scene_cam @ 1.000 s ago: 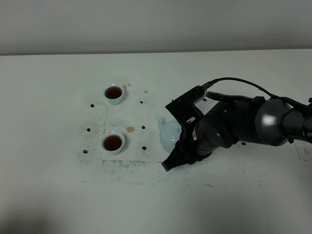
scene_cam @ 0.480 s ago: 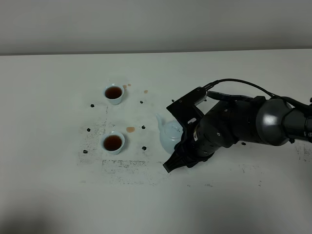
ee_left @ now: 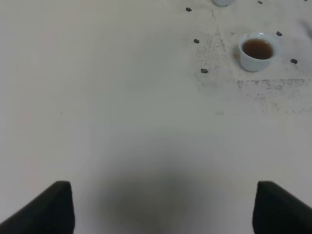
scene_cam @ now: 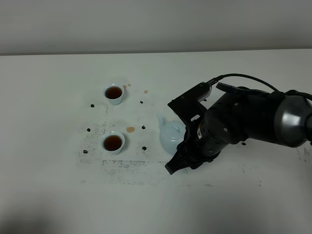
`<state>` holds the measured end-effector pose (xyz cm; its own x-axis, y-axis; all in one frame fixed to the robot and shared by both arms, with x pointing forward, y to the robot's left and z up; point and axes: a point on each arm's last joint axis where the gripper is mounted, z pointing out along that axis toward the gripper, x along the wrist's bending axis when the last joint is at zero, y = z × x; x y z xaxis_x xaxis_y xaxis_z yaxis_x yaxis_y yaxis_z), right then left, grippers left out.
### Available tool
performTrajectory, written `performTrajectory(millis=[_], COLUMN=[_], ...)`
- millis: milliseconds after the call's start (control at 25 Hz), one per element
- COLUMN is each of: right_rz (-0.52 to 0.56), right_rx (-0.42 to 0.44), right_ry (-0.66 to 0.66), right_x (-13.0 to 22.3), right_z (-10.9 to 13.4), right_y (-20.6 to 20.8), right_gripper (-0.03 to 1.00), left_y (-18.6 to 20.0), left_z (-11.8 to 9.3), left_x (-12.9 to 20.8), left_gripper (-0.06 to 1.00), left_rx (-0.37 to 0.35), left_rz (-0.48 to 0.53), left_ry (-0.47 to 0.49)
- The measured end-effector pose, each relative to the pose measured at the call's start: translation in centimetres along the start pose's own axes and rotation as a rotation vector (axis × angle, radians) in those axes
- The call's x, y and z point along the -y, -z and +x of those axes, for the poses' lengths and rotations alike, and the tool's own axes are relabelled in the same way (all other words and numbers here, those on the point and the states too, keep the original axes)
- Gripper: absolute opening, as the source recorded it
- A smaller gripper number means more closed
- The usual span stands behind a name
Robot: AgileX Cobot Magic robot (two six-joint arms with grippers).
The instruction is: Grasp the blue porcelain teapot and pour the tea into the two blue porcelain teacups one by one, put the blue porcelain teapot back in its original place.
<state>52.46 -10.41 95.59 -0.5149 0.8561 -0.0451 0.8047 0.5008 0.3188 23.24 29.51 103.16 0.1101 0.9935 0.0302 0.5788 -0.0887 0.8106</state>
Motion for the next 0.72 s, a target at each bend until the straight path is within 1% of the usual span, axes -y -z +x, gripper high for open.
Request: performTrajectory(millis=[120,200,280,400,520,640,720], right_rz=[-0.004,-0.031,-0.052,-0.068,-0.087,-0.127,-0.146], right_rx=[0.006,0.037,0.1,0.264,0.403,0.481,0.501], right_ry=[0.0,-0.001,-0.03,-0.112,-0.228,-0.366,-0.423], right_x=[0.3,0.5,0.9,2.4,5.0,8.4,10.5], right_z=[-0.1,-0.8,-2.4,-6.1,-9.5,-11.9,-12.5], right_y=[2.4,4.4,6.6,10.8,15.5,20.0,22.2], right_gripper=[0.39,0.39,0.39,0.39,0.39,0.39,0.39], left_y=[0.0,0.0,0.0,0.0,0.0,0.0,0.0], left_z=[0.0,0.0,0.0,0.0,0.0,0.0,0.0], left_x=[0.0,0.0,0.0,0.0,0.0,0.0,0.0], left_gripper=[0.75,0.75,0.75,0.75,0.75,0.75,0.75], left_rx=[0.0,0.0,0.0,0.0,0.0,0.0,0.0], left_rz=[0.0,0.0,0.0,0.0,0.0,0.0,0.0], left_ry=[0.0,0.0,0.0,0.0,0.0,0.0,0.0])
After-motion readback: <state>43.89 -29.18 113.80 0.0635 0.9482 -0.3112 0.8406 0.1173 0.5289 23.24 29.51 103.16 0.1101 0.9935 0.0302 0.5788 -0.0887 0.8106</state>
